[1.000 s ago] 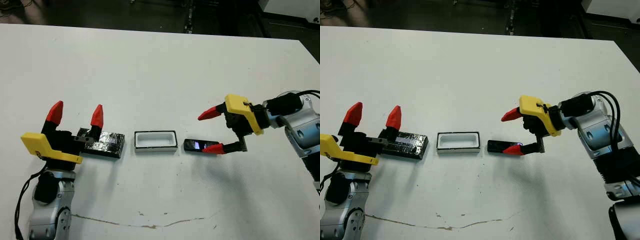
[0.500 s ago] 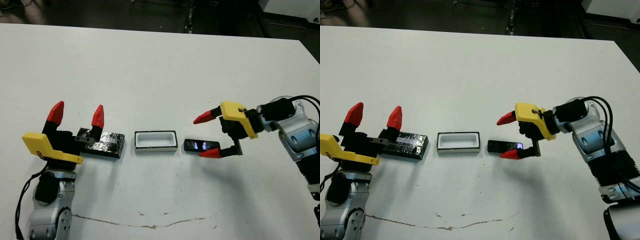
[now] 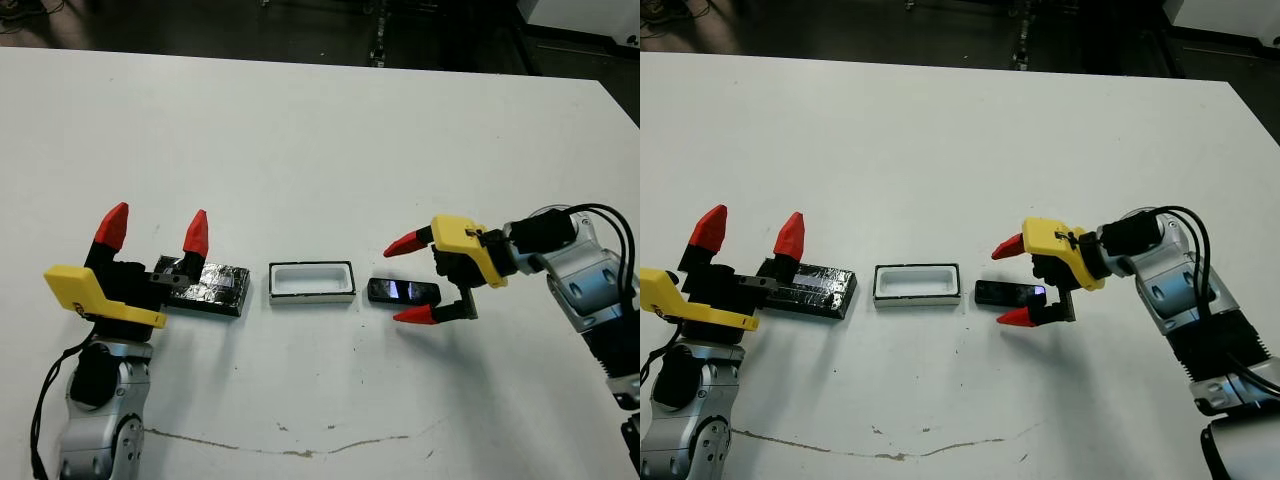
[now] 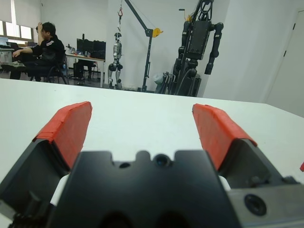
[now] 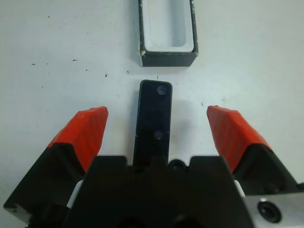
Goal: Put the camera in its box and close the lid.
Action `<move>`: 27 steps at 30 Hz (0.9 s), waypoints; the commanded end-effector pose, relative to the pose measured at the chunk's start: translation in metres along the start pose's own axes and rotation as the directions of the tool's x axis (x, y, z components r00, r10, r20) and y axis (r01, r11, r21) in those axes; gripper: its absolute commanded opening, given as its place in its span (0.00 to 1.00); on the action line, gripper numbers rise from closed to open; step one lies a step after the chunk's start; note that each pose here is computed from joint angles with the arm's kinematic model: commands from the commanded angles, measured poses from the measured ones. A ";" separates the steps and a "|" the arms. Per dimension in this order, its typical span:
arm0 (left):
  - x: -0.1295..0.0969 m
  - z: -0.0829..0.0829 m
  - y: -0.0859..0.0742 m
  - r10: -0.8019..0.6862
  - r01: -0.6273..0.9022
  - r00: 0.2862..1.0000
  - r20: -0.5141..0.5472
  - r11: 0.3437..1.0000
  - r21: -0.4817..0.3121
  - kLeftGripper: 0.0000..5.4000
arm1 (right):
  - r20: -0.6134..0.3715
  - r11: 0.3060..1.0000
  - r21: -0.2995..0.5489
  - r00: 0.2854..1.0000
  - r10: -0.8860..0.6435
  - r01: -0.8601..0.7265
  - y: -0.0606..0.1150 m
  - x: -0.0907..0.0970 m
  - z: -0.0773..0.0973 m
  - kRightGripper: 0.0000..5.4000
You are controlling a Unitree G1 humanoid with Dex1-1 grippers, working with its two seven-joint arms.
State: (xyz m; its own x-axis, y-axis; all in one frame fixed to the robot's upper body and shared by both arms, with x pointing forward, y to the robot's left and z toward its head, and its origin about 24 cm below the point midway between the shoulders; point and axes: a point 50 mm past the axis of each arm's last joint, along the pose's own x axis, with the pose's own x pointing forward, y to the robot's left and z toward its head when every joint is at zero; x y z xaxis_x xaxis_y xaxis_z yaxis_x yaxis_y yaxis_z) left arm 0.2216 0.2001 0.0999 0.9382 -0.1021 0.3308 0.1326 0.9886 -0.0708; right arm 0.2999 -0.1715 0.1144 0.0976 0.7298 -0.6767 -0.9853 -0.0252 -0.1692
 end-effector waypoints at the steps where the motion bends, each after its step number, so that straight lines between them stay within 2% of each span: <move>1: -0.003 -0.004 0.001 0.008 -0.008 1.000 -0.016 1.000 -0.010 1.00 | -0.014 1.000 0.016 1.000 -0.007 0.008 0.003 0.003 -0.007 1.00; 12: -0.003 -0.005 0.001 0.008 -0.009 1.000 -0.018 1.000 -0.008 1.00 | -0.031 0.999 0.024 0.999 -0.027 0.028 0.005 0.009 -0.008 1.00; 15: -0.004 -0.005 0.001 0.010 -0.010 1.000 -0.018 1.000 -0.012 1.00 | -0.026 0.999 0.019 0.999 -0.041 0.042 0.005 0.010 -0.008 0.94; 27: -0.003 -0.004 0.002 0.005 -0.005 1.000 -0.015 1.000 -0.010 1.00 | -0.019 0.998 0.024 0.998 -0.065 0.065 0.009 0.011 -0.012 0.58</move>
State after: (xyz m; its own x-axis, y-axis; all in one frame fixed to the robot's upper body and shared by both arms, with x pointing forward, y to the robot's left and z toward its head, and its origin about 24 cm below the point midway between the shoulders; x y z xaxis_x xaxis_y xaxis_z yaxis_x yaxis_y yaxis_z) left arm 0.2219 0.2000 0.0985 0.9394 -0.0999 0.3281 0.1337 0.9876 -0.0819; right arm 0.2960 -0.1653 0.1016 0.1493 0.7328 -0.6638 -0.9799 0.0197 -0.1987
